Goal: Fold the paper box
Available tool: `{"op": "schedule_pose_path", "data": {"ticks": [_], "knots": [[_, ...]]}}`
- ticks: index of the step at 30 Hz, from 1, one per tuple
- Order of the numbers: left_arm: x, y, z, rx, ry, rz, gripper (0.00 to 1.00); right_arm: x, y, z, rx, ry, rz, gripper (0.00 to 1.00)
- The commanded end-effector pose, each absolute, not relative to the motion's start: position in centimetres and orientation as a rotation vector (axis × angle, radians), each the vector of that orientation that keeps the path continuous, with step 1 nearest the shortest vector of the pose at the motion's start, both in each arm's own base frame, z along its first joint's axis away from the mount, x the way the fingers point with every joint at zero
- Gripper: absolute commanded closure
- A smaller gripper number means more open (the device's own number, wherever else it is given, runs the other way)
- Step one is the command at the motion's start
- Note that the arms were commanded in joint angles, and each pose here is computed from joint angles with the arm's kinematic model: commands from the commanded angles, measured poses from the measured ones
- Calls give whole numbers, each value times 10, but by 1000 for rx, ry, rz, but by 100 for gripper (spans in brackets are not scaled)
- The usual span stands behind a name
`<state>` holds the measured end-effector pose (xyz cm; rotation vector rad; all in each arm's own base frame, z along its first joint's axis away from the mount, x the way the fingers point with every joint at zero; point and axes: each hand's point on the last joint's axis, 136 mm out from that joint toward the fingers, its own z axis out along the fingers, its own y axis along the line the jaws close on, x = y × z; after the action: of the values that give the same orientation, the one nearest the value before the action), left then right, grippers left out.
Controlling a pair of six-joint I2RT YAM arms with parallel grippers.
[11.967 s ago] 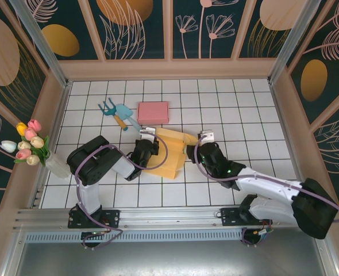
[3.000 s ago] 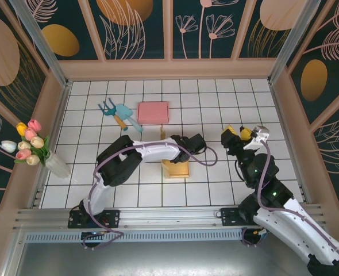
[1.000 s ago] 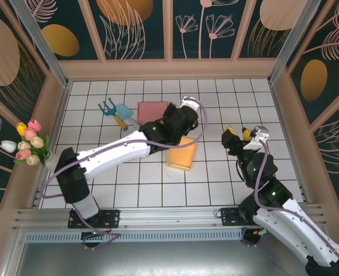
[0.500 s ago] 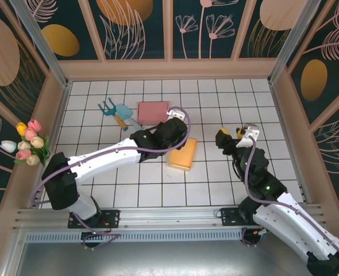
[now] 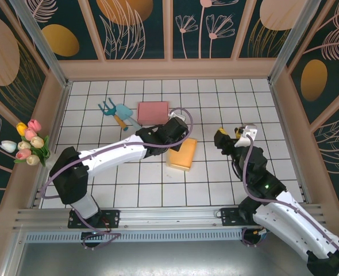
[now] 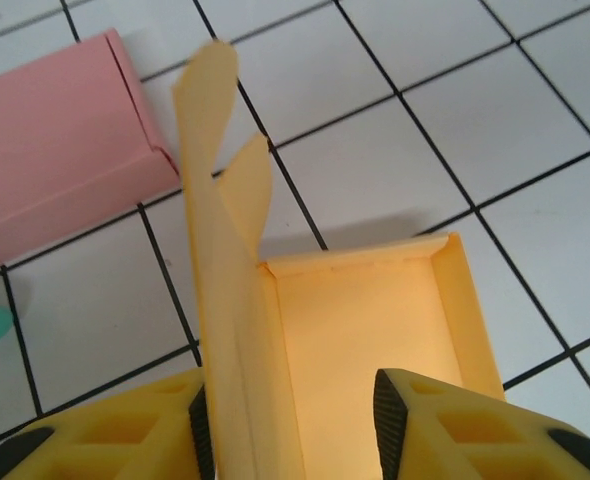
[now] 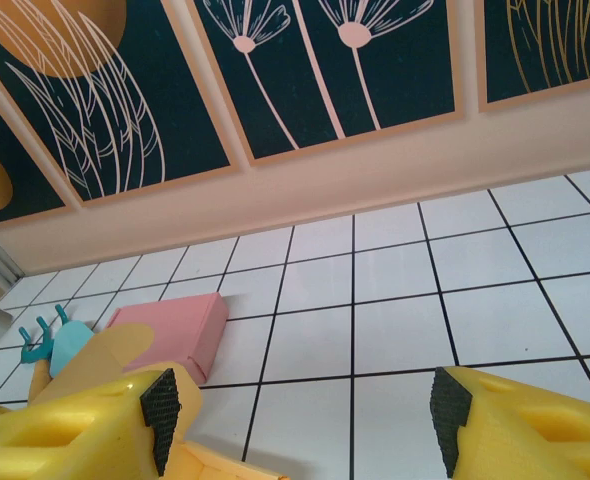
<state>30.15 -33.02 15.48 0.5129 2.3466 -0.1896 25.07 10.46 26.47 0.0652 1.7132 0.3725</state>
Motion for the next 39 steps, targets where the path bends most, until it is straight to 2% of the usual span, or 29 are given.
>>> {"op": "schedule_pose_path", "data": {"ticks": [1, 2, 6, 9, 14, 16, 18, 22, 25, 28, 32, 39], "knots": [[299, -331, 142, 583, 2397, -182, 61, 253, 104, 277, 54, 1693, 365, 29], [300, -331, 130, 597, 2421, -156, 66, 253, 105, 277, 52, 1696, 365, 30], [305, -335, 135, 634, 2408, -143, 82, 255, 107, 273, 42, 1711, 356, 29], [310, -343, 149, 712, 2375, -124, 100, 257, 109, 272, 37, 1712, 357, 29], [328, -339, 189, 892, 2232, 69, 100, 262, 128, 278, -113, 1628, 354, 28], [335, -337, 202, 973, 2155, 148, 100, 261, 148, 283, -286, 1535, 345, 27], [340, -337, 207, 1070, 2066, 220, 100, 260, 170, 291, -497, 1405, 285, 21], [342, -341, 196, 1326, 1853, 336, 100, 294, 179, 315, -671, 1283, 83, 21], [349, -339, 204, 1342, 1711, 408, 100, 313, 184, 302, -897, 1333, 132, 21], [334, -341, 210, 1465, 1627, 338, 100, 318, 176, 288, -1016, 1336, 182, 21], [328, -344, 233, 1471, 1566, 195, 100, 316, 161, 263, -1126, 1289, 209, 21], [315, -339, 236, 1526, 1532, 110, 100, 325, 164, 242, -1278, 1291, 268, 23]]}}
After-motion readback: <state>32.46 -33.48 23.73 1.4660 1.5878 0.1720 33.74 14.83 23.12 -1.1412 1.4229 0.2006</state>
